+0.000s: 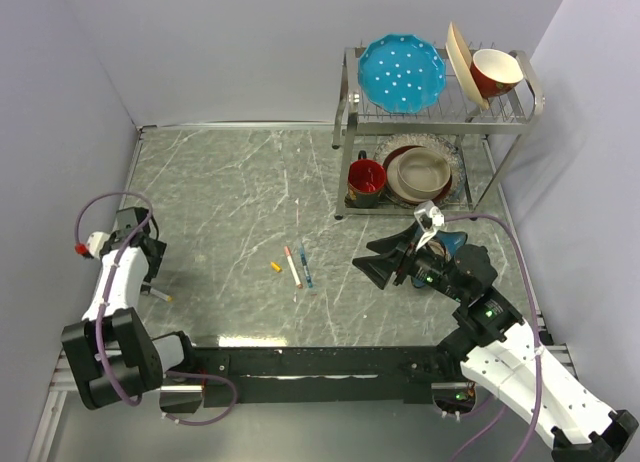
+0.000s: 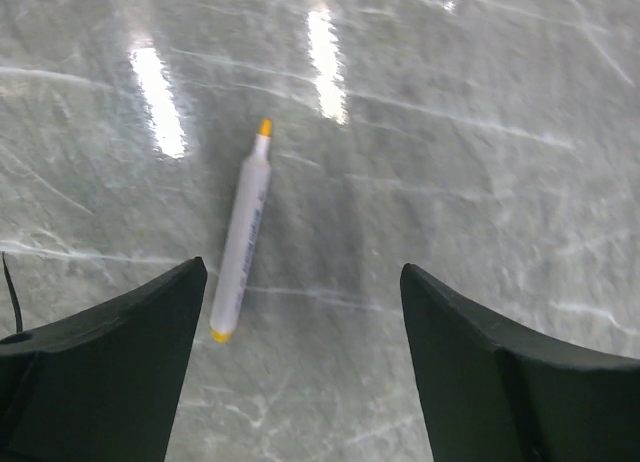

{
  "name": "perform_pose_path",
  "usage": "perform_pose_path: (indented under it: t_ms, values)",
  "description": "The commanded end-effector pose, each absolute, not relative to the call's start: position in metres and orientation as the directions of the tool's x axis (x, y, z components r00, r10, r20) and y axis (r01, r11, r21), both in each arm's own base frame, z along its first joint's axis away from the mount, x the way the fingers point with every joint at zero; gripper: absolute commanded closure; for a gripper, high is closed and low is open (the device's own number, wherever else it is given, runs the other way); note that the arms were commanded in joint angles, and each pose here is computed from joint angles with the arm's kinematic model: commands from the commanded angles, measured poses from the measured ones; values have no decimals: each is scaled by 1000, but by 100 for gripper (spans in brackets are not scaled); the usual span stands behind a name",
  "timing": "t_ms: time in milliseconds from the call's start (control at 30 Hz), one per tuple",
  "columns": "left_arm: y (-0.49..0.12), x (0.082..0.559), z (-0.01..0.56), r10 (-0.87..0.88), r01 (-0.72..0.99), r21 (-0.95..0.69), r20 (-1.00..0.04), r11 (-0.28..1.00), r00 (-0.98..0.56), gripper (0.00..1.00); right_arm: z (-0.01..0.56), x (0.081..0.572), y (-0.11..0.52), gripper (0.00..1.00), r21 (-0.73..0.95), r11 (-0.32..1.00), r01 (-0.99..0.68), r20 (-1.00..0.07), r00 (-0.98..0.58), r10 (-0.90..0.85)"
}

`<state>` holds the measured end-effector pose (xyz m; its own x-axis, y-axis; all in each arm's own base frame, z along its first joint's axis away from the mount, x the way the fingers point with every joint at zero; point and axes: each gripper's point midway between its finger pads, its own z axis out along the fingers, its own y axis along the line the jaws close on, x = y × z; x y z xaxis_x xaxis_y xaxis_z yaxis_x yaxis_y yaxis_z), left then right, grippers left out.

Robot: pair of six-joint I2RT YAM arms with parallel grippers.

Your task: Insert the pens into the pen caps

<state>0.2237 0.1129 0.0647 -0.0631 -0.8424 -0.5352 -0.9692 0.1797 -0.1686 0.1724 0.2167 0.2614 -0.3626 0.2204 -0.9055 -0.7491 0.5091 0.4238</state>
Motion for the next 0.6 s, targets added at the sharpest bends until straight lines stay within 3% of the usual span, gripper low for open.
perform_pose_path:
  t_ms: [0,333,567]
  values:
    - [117,229,55,-857,-970,-188,-514,153,-36,20,284,168,219,27,407,474,-781,-912,-324,250]
    - [122,223,25,-882,-983,-157,-470,95,-10,30,292,165,220,27,414,454,-789,-908,-324,264]
    - [116,219,7,-898,-988,-133,-439,84,-17,46,293,165,219,27,415,457,-787,-907,-322,270]
